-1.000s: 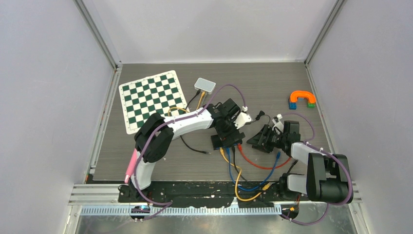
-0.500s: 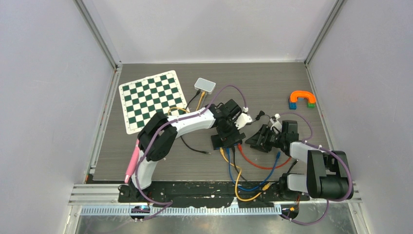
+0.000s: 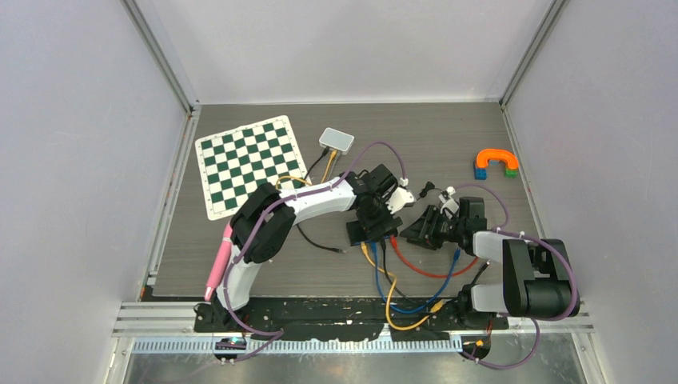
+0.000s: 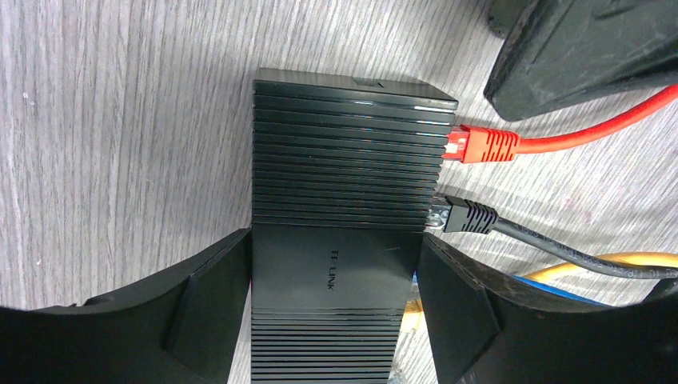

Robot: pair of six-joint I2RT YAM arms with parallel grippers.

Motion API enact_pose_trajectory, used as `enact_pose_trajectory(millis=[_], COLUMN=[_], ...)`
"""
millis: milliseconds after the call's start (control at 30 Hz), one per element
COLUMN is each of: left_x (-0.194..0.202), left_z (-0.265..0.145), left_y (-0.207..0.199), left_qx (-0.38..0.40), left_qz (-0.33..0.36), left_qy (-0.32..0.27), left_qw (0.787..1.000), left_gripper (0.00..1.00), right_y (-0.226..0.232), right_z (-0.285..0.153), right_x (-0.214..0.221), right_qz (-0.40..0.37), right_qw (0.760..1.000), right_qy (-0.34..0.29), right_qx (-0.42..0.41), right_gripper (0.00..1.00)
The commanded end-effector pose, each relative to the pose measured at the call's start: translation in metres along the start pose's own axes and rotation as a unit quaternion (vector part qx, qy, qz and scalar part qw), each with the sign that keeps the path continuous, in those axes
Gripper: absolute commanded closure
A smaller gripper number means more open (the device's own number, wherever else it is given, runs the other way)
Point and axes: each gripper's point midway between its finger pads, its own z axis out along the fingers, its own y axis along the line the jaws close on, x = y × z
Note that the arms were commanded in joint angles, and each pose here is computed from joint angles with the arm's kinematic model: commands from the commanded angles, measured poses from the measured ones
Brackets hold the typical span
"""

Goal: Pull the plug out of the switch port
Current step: Pull the connector from the switch port.

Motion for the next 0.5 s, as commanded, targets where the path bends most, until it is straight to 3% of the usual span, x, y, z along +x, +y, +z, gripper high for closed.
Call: enact_pose_trajectory(millis=[0, 467], left_x=[-0.013, -0.015], left_z=[-0.005, -0.004], left_y=[-0.004, -0.009], left_qx=[0.007, 0.019], left_qz=[0.013, -0.007], left_qy=[-0.018, -0.018], left_qw=[1.000, 1.000], left_gripper=[0.27, 0.39], right_y=[0.003, 0.014], right_z=[0.005, 0.032], right_x=[0.000, 0.014], right_qz=[-0.010, 0.015], right_qw=[1.000, 0.999], right_qy=[0.001, 0.020], right_qx=[-0.008, -0.044], right_gripper=[0.51, 0.56])
